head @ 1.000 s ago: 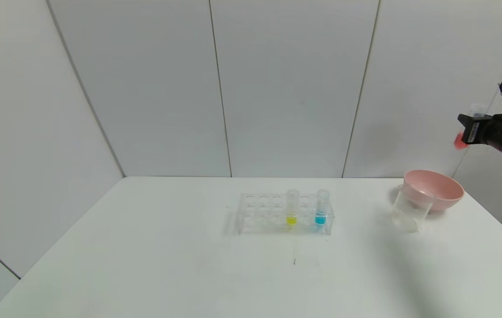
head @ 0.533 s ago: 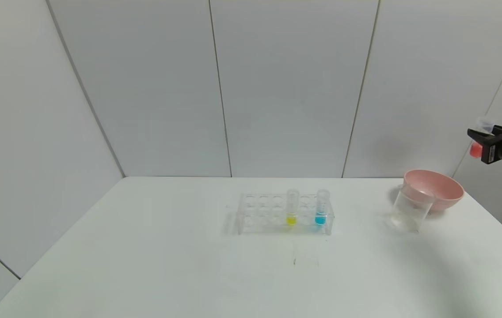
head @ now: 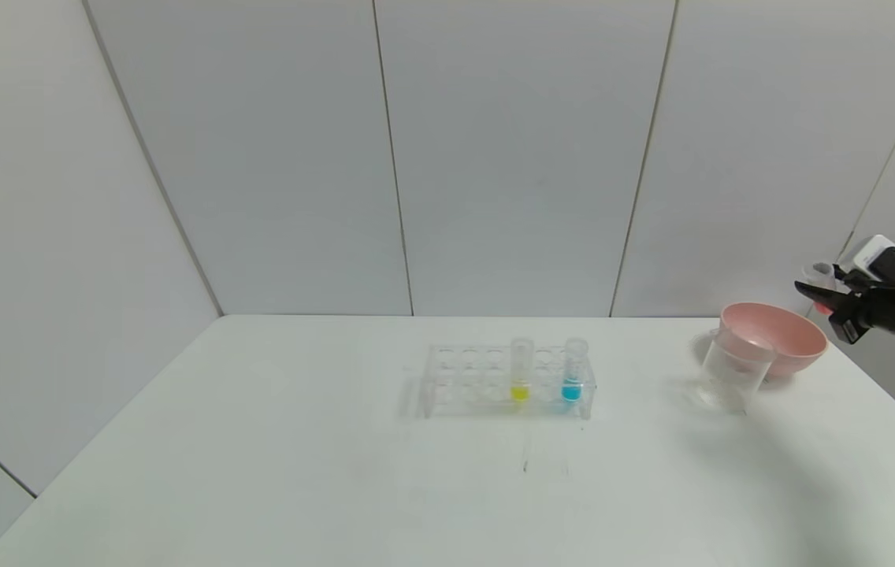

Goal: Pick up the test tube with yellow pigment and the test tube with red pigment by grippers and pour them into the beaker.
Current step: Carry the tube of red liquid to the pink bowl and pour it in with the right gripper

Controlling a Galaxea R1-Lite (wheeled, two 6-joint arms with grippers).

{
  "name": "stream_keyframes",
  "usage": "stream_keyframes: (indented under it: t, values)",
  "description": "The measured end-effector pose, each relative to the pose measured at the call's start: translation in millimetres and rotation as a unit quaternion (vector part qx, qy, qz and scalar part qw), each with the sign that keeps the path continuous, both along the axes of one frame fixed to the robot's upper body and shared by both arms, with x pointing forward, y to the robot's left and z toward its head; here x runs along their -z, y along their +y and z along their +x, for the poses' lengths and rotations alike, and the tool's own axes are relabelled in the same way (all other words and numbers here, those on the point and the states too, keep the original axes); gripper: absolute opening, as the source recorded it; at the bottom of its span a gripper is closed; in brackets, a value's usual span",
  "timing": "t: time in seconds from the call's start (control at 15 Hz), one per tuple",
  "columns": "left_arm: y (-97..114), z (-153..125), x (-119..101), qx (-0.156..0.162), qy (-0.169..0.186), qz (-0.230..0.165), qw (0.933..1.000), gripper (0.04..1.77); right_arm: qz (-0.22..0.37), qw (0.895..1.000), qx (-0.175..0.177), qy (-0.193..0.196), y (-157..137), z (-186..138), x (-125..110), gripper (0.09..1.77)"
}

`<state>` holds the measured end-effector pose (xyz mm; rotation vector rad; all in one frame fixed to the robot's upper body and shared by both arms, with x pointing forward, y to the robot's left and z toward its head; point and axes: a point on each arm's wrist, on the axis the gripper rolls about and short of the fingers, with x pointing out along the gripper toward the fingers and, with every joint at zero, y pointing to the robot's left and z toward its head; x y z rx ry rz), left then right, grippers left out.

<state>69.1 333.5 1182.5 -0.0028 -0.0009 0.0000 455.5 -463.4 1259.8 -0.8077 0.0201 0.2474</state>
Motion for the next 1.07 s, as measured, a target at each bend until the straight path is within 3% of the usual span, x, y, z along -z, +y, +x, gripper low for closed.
stream_keyframes:
  t: [0.53, 1.07]
  values:
    - [0, 0, 0, 0.000, 0.000, 0.000, 1.0000, 1.76, -0.120, 0.993, -0.015, -0.018, 7, 4, 6, 0.51]
    - [0, 0, 0, 0.000, 0.000, 0.000, 1.0000, 1.76, -0.226, 0.973, -0.019, -0.047, 14, 2, 0, 0.51]
